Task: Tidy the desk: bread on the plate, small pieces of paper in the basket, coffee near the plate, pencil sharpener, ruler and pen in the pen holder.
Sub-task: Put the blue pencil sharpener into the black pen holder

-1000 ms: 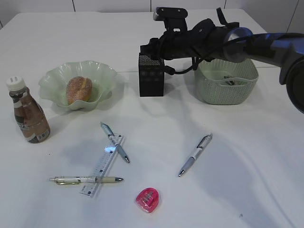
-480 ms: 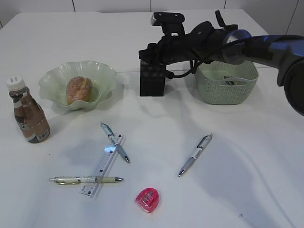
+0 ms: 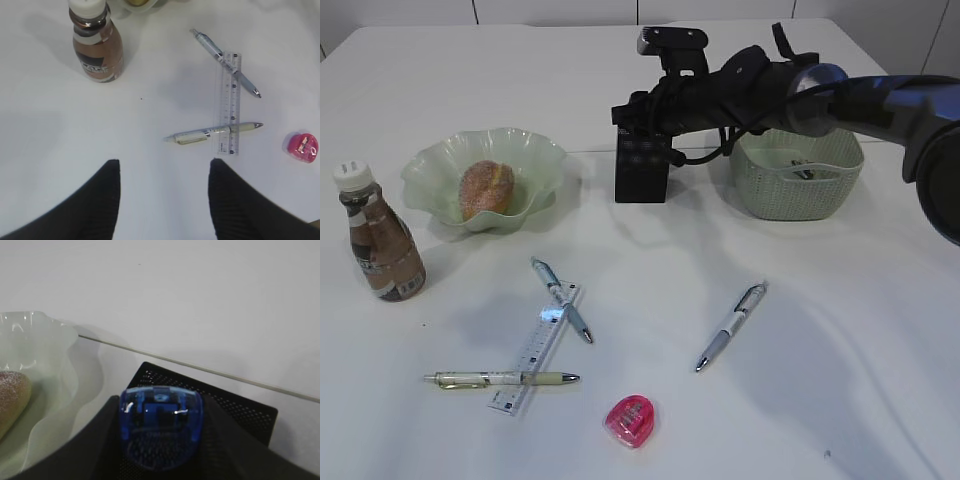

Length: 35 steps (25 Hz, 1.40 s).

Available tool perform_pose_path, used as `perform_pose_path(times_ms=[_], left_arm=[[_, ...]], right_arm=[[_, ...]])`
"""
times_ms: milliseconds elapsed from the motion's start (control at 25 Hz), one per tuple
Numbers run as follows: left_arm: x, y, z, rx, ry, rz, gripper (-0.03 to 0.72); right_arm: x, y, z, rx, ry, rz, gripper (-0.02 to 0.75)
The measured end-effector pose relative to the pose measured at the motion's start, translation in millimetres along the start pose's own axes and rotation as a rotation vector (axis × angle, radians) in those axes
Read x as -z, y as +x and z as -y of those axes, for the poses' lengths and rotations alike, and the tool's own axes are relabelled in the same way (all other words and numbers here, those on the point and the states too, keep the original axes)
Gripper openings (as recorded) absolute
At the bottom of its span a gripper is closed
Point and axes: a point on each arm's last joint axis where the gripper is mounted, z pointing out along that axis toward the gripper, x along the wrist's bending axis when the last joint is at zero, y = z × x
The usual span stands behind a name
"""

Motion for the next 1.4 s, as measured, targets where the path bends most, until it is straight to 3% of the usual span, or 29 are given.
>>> perform_pose_path(times_ms=[960, 1200, 1400], left_arm=[[0, 1.0, -2, -0.009, -0.018, -0.011, 0.394], [0, 1.0, -2, -0.009, -0.019, -0.011, 0.394], [0, 1.1, -2, -0.010, -0.021, -0.012, 0.394]], right_arm=[[0, 1, -2, -0.023, -0.007, -0.009, 0.407], [5, 6, -17, -0.009, -0.033, -0.040, 0.407], [16, 18, -39, 0.079, -0.011, -0.122, 0.407]])
